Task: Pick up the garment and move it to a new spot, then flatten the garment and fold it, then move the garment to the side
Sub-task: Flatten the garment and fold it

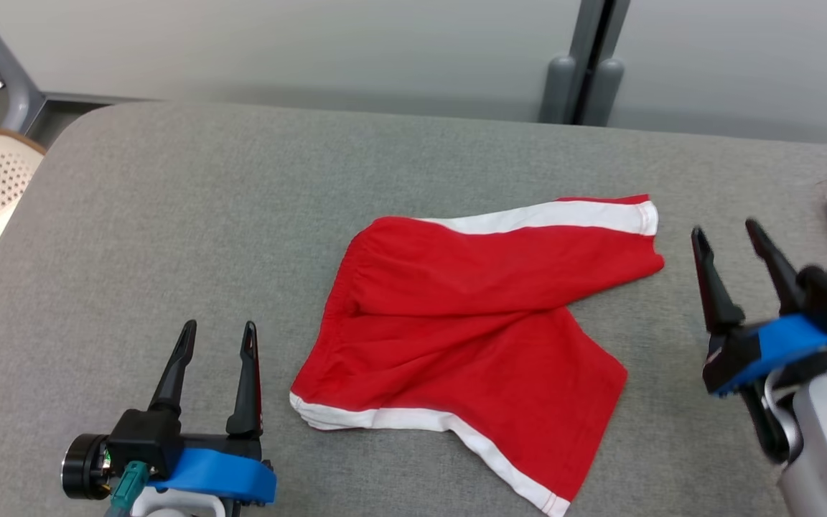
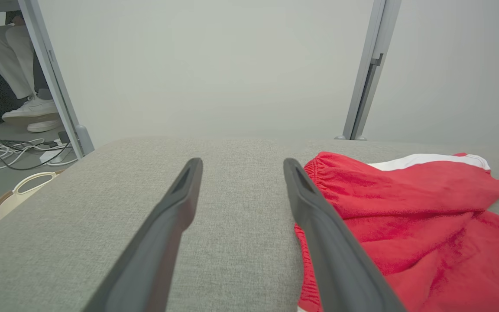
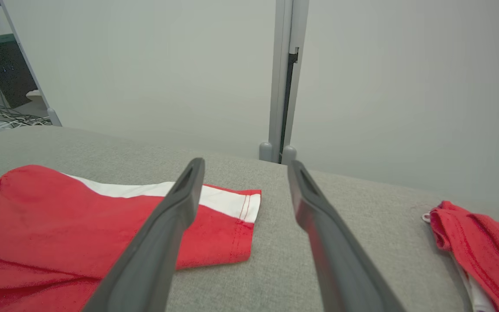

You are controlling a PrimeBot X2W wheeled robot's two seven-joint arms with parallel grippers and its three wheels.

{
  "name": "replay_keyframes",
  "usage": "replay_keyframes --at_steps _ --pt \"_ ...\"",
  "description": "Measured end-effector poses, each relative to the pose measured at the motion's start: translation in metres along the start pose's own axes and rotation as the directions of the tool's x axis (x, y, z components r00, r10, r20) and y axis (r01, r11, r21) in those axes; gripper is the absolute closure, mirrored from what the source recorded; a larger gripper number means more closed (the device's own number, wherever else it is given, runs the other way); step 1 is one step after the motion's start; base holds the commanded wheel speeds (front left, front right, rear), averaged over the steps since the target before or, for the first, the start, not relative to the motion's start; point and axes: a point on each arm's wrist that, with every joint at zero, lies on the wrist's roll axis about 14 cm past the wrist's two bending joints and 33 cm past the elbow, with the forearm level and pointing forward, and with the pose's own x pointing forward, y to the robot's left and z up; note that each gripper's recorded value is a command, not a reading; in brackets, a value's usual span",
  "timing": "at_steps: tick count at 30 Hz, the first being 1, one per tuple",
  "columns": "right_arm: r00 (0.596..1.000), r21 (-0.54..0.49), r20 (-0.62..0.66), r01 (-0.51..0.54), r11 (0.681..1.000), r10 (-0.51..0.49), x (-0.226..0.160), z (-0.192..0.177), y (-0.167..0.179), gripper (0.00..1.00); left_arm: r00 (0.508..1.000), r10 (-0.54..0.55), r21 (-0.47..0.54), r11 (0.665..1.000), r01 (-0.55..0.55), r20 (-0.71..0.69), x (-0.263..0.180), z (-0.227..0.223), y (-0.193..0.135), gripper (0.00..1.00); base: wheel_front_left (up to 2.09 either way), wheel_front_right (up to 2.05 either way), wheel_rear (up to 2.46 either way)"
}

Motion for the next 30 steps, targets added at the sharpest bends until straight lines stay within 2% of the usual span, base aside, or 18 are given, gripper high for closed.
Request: replay_keyframes --at_steps 8,13,21,30 --pt "1.0 0.07 -0.012 0.03 0.997 -0.029 -0.065 -0.016 0.013 0.0 0.999 -0.037 -0.005 0.999 0.037 0.018 -0.006 0.005 -0.011 0.0 0.0 0.0 0.0" --pt "0.999 0.086 -0.046 0.018 0.996 -0.014 -0.09 -0.031 0.028 0.0 0.999 -0.046 -0.003 0.999 0.046 0.02 -0.008 0.005 -0.014 0.0 0.0 0.0 0.0" --pt "0.995 0.117 -0.093 -0.026 0.993 0.037 -0.096 -0.048 0.054 0.0 0.999 -0.049 -0.004 0.999 0.049 0.012 -0.008 0.003 -0.014 0.0 0.0 0.0 0.0" --pt "0.972 0.131 -0.213 -0.072 0.989 0.099 -0.086 -0.087 0.074 0.0 0.999 -0.034 -0.008 0.999 0.034 0.008 -0.005 0.002 -0.009 0.0 0.0 0.0 0.0"
